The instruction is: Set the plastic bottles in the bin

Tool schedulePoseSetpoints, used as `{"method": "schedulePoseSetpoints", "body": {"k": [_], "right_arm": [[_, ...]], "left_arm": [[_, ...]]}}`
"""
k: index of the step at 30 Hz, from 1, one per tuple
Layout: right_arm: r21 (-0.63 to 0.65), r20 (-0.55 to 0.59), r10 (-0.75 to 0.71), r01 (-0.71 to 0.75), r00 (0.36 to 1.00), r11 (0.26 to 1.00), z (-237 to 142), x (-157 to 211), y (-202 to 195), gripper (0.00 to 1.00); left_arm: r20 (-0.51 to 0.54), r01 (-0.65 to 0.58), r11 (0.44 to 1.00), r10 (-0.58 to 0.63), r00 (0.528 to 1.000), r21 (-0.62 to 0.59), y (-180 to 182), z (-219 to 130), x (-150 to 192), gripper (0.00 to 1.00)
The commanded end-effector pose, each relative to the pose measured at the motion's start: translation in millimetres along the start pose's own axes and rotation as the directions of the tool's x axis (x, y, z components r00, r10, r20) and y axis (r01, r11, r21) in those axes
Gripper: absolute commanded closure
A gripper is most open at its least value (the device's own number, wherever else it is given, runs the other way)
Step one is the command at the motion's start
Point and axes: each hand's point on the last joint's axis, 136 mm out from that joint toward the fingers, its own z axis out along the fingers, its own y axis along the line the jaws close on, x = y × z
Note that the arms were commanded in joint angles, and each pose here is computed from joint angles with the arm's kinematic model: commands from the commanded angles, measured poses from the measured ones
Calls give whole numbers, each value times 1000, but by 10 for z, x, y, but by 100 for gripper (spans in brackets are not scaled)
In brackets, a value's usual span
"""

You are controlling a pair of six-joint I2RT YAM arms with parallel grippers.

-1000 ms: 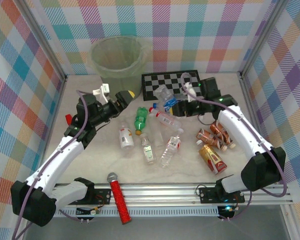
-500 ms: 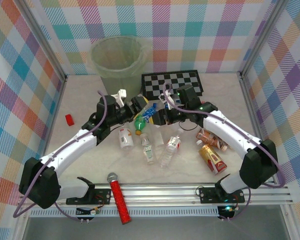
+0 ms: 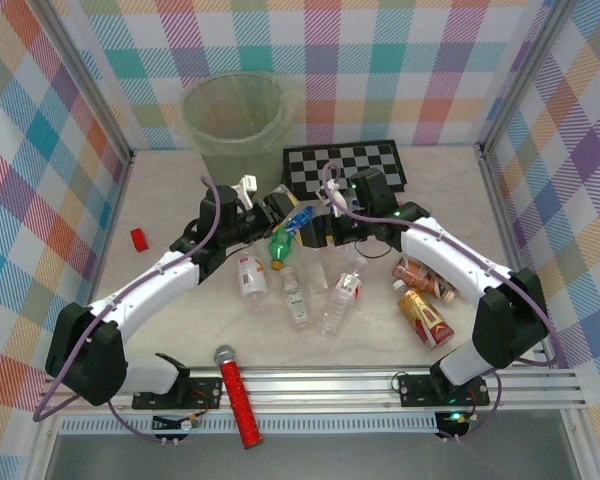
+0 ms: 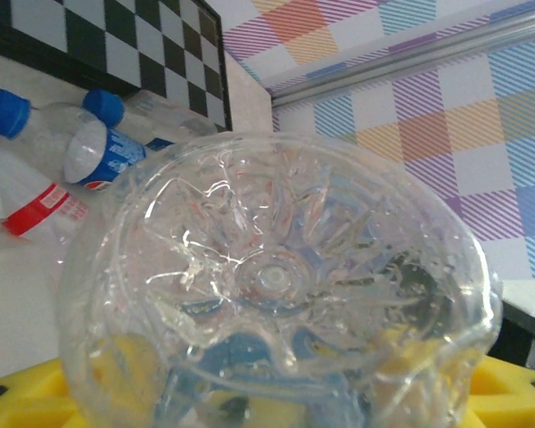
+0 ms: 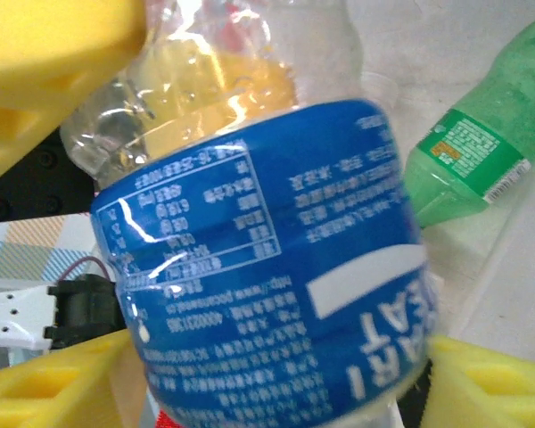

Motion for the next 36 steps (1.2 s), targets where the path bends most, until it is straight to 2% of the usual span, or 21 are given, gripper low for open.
{"method": "schedulePoseSetpoints", "body": {"k": [1, 2, 8, 14, 18, 22, 24, 28, 32, 36], "right_arm": [[-40, 37, -80, 82, 996, 996, -164, -176, 247, 7], [-30, 40, -74, 75, 996, 997, -234, -196, 241, 0], [137, 120, 54, -70, 991, 988, -919, -180, -150, 1], [328, 225, 260, -324, 939, 887, -1419, 250, -748, 1], [440, 311, 327, -440, 892, 782, -1613, 559, -1000, 1], [439, 350, 371, -500, 860, 747, -1676, 729, -1007, 1], [459, 349, 414, -539, 841, 707, -1728, 825, -1011, 1], [482, 352, 456, -576, 817, 660, -1847, 948, -1001, 1], [484, 378, 469, -603, 798, 634, -1975, 1009, -1002, 1], [490, 392, 472, -614, 789, 619, -2032, 1070, -1011, 1]], "left_arm": [[35, -76, 996, 74, 997, 55, -334, -85, -239, 47], [45, -90, 995, 87, 995, 48, -358, -114, -303, 48], [158, -212, 977, 205, 966, 28, -722, -439, -906, 49], [280, -326, 944, 325, 903, -45, -980, -664, -1592, 51], [376, -382, 914, 405, 833, -140, -1014, -771, -2150, 52], [480, -385, 878, 478, 735, -284, -886, -832, -2776, 53], [504, -370, 872, 487, 713, -319, -789, -792, -3033, 54], [461, -383, 830, 547, 699, -405, -498, -519, -3364, 54], [331, -406, 786, 581, 744, -467, -115, -159, -3484, 54], [267, -428, 764, 594, 759, -483, 142, 87, -3540, 55]]}}
